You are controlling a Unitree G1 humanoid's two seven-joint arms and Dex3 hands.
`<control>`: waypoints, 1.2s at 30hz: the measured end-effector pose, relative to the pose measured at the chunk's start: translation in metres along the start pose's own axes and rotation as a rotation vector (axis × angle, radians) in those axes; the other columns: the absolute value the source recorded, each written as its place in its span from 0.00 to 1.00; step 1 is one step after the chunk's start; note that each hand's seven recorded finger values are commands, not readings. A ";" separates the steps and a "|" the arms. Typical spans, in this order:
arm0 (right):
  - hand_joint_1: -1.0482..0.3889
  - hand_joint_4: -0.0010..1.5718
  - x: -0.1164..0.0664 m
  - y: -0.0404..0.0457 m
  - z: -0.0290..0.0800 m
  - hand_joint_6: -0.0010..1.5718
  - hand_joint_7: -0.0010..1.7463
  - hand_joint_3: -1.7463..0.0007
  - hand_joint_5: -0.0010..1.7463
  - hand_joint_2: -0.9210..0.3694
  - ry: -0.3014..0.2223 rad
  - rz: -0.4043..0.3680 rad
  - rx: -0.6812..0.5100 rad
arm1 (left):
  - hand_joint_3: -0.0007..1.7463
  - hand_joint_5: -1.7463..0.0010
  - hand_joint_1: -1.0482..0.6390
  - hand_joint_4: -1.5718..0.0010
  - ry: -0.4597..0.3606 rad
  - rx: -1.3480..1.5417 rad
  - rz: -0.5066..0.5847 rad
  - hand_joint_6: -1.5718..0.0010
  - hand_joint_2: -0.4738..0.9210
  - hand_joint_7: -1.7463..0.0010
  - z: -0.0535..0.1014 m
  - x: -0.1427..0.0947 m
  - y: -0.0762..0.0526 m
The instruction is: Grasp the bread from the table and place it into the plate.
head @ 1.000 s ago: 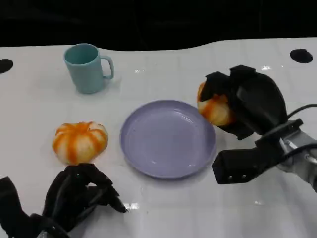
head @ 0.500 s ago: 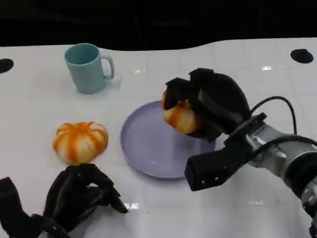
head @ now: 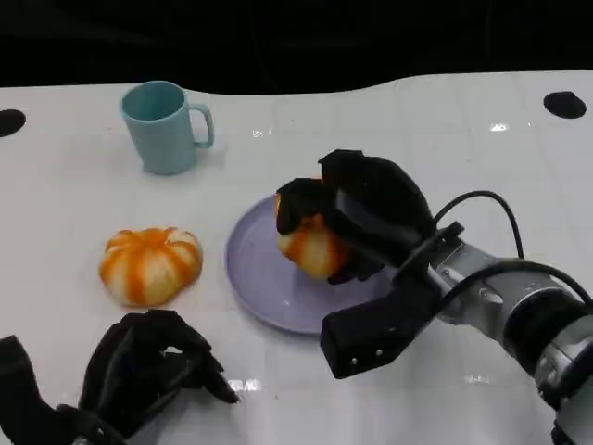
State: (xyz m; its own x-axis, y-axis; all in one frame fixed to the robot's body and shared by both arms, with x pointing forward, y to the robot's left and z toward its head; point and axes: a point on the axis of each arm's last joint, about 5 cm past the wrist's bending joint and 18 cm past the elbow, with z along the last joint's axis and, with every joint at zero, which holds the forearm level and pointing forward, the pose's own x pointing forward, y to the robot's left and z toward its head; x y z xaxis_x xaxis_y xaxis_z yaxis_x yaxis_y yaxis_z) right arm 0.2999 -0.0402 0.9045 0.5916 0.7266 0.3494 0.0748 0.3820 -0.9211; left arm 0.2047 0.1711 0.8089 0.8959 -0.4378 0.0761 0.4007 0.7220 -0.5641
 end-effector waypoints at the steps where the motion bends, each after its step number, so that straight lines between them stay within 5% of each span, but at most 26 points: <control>1: 0.59 0.60 0.000 0.0003 0.000 0.68 0.44 0.81 0.89 0.18 -0.002 0.008 0.001 | 0.00 0.66 0.00 0.00 0.000 0.000 0.000 0.00 0.77 0.79 0.000 0.000 0.000; 4: 0.55 0.60 -0.002 0.0010 -0.001 0.70 0.25 0.87 0.67 0.13 0.004 0.064 0.002 | 0.00 0.66 0.00 0.00 -0.001 0.001 0.014 0.00 0.77 0.79 0.000 0.000 0.000; 6: 0.52 0.52 -0.002 0.0010 -0.001 0.61 0.16 0.87 0.62 0.09 0.009 0.103 0.006 | 0.00 0.66 0.00 0.00 -0.001 0.001 0.016 0.00 0.77 0.79 0.000 0.000 0.000; 8: 0.43 0.38 -0.002 0.0008 -0.002 0.48 0.06 0.91 0.41 0.03 0.020 0.146 0.009 | 0.00 0.66 0.00 0.00 0.000 0.001 0.015 0.00 0.77 0.79 0.000 0.000 0.000; 11: 0.31 0.26 -0.003 0.0005 -0.004 0.33 0.01 0.90 0.21 0.00 0.052 0.216 -0.003 | 0.00 0.66 0.00 0.00 0.001 0.001 0.014 0.00 0.77 0.79 0.000 0.000 0.000; 14: 0.22 0.15 -0.003 -0.0006 -0.006 0.22 0.00 0.87 0.13 0.00 0.087 0.276 -0.014 | 0.00 0.66 0.00 0.00 0.001 0.001 0.014 0.00 0.77 0.79 0.000 0.000 0.000; 26: 0.07 0.02 0.003 -0.0081 -0.010 0.10 0.00 0.77 0.08 0.00 0.154 0.397 -0.044 | 0.00 0.66 0.00 0.00 0.004 -0.003 0.015 0.00 0.78 0.79 0.000 0.000 0.000; 36: 0.06 0.04 0.007 -0.0162 -0.011 0.12 0.01 0.77 0.10 0.00 0.132 0.363 -0.035 | 0.00 0.66 0.00 0.00 0.002 -0.001 0.014 0.00 0.77 0.79 0.000 0.000 -0.001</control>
State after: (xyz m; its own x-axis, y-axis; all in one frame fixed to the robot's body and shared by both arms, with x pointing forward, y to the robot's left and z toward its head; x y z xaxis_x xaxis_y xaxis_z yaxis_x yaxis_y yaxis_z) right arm 0.3113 -0.0477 0.9200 0.6830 0.7300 -0.0235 -0.1322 0.0920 -0.9870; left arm 0.2046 0.1709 0.8095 0.9010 -0.4287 0.0665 0.3879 0.7273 -0.5661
